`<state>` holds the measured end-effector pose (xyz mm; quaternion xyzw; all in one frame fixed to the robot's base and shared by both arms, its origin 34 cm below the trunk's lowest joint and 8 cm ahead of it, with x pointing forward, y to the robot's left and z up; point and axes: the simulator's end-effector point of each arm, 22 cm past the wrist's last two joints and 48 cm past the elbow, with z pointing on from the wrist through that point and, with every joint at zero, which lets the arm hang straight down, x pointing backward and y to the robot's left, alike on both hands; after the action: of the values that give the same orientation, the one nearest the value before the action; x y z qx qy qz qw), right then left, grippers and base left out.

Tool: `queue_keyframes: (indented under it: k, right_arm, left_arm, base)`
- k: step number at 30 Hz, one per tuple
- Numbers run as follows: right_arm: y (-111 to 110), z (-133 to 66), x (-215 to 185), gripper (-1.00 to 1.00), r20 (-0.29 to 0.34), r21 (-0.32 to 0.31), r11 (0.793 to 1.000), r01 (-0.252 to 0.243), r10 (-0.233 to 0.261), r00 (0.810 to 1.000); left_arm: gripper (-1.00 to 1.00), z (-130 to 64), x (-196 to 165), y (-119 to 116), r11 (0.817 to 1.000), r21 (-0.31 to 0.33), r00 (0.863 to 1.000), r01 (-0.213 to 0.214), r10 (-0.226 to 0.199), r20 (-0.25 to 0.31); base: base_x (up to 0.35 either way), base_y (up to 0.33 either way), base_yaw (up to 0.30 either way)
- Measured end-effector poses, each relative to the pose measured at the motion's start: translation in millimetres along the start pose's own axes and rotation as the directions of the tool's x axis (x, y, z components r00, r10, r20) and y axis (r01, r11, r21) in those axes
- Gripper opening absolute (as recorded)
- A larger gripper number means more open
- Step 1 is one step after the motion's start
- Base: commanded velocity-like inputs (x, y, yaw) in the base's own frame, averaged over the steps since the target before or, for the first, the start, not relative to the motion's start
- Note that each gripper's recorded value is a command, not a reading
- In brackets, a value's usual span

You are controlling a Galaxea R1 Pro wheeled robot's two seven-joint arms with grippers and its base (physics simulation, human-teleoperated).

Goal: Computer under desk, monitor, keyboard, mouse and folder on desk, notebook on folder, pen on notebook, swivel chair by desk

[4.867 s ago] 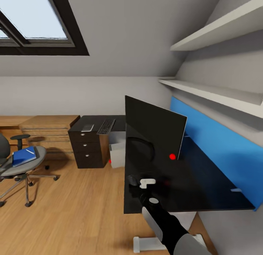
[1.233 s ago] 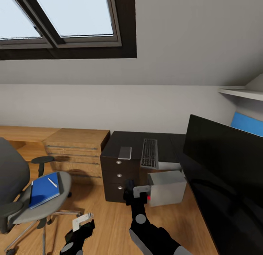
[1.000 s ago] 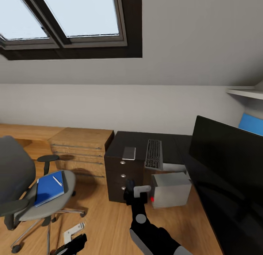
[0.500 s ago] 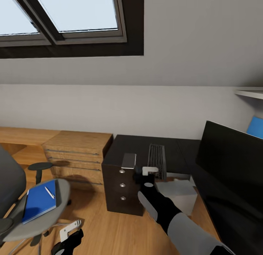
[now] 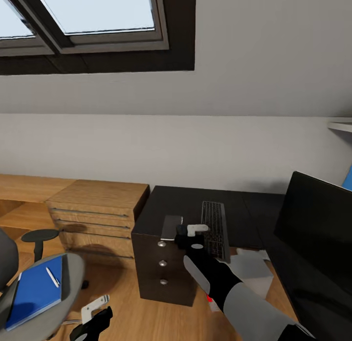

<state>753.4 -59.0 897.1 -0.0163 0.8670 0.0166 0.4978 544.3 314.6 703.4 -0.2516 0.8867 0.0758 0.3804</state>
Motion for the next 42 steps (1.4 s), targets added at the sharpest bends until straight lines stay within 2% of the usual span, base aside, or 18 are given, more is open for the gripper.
queue_keyframes:
  k: [6,14,15,16,20,32,36,42]
  right_arm:
    - [11.0,-2.7,2.7,-1.0,0.007,-0.02,0.999,0.045,-0.045,0.999]
    - [15.9,-3.2,3.1,-1.0,0.009,-0.038,0.998,0.049,-0.049,0.999]
    - [18.6,-3.2,3.6,-1.0,0.008,-0.05,0.997,0.05,-0.05,0.999]
    - [29.1,-3.5,5.7,-1.0,0.004,-0.1,0.994,0.051,-0.05,0.999]
    - [34.5,-4.0,7.7,-1.0,0.001,-0.126,0.991,0.052,-0.052,0.999]
    - [34.4,-2.5,11.3,-1.0,-0.005,-0.129,0.99,0.055,-0.056,0.998]
    - [29.4,-0.3,17.6,-1.0,-0.016,-0.114,0.991,0.071,-0.074,0.997]
    - [28.3,1.2,21.2,-1.0,-0.015,-0.116,0.99,0.081,-0.084,0.996]
  left_arm:
    - [1.0,0.0,0.1,0.0,1.0,0.0,1.0,0.0,0.0,0.0]
    - [1.0,0.0,0.6,-0.4,1.0,0.002,1.0,-0.001,0.001,-0.002]
    - [1.0,0.0,0.9,-0.4,1.0,0.002,1.0,-0.001,0.001,-0.003]
    - [1.0,-0.3,1.6,-1.6,1.0,0.005,1.0,-0.003,0.003,-0.003]
    - [1.0,-2.3,5.6,-7.0,1.0,0.018,1.0,-0.025,0.025,-0.004]
    - [1.0,-2.7,7.8,-9.2,0.999,0.024,0.999,-0.031,0.031,-0.006]
    - [1.0,-5.8,8.8,-22.1,0.999,0.046,1.0,-0.014,0.014,-0.007]
    - [1.0,-6.1,10.9,-23.2,0.999,0.047,1.0,-0.014,0.015,-0.01]
  base:
    - [0.325,0.0,0.032]
    - [0.316,0.0,0.256]
    - [0.292,0.0,0.273]
    - [0.288,0.0,0.274]
    - [0.275,0.013,0.274]
    - [0.281,0.155,0.206]
    - [0.0,0.0,0.0]
    - [0.0,0.0,0.0]
